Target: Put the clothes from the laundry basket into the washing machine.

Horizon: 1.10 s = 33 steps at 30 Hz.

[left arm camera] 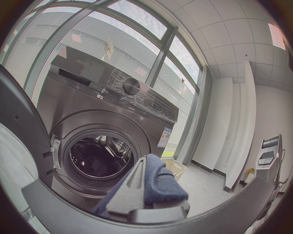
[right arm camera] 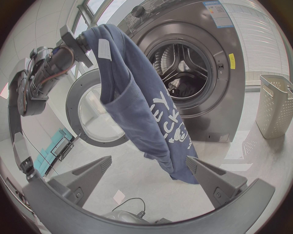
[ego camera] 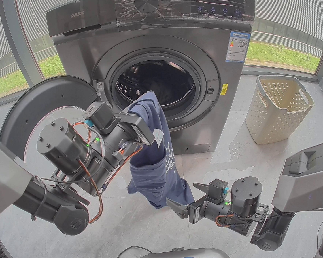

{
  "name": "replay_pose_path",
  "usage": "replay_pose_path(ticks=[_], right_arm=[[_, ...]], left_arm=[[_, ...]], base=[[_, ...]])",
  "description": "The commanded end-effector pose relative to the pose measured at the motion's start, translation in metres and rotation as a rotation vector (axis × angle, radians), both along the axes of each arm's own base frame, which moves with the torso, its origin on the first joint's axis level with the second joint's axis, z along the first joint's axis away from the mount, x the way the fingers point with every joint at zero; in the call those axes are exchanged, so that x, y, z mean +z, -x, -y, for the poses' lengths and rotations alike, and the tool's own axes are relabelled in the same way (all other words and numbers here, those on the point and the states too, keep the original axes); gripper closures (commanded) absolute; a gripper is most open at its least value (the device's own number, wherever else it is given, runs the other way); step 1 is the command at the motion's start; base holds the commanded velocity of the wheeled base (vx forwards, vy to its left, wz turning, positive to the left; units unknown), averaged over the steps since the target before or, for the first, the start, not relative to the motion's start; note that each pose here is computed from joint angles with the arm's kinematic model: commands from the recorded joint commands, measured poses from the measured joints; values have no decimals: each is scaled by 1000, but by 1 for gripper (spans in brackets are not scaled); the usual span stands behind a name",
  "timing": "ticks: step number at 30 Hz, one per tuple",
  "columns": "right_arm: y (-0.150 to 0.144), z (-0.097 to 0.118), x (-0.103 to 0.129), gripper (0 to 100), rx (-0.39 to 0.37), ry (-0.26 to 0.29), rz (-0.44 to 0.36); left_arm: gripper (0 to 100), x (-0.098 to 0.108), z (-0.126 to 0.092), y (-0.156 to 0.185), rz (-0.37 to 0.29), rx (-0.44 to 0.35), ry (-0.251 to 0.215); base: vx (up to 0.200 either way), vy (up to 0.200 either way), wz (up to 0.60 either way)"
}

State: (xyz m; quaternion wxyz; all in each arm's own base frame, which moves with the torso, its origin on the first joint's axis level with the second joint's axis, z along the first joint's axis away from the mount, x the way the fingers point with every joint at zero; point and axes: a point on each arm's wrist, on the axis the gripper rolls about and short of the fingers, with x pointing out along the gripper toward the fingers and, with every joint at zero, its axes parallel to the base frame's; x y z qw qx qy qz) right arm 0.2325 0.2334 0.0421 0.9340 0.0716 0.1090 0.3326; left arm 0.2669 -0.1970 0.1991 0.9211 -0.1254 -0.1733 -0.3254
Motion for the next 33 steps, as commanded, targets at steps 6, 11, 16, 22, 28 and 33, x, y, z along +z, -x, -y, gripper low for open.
replay_pose_path(ticks=[6, 11, 16, 22, 28, 33], right_arm=[[-16, -9, 0, 0, -15, -40, 39], [-17, -19, 3, 0, 5, -53, 62], [-43, -24, 2, 0, -35, -91, 105], [-83, -18, 4, 0, -101, -136, 169], [-96, -21, 0, 0, -112, -148, 192], [-103, -25, 8, 0, -113, -174, 228]], left_arm=[[100, 4, -2, 8, 5, -11, 4], [100, 6, -1, 7, 11, -11, 9], [100, 14, 1, 17, 33, -34, 22], [100, 30, 0, 33, 64, -65, 48], [100, 32, 0, 40, 66, -82, 50], [100, 30, 0, 41, 63, -82, 47]], base=[[0, 0, 0], [0, 0, 0], [0, 0, 0], [0, 0, 0], [0, 0, 0], [0, 0, 0]])
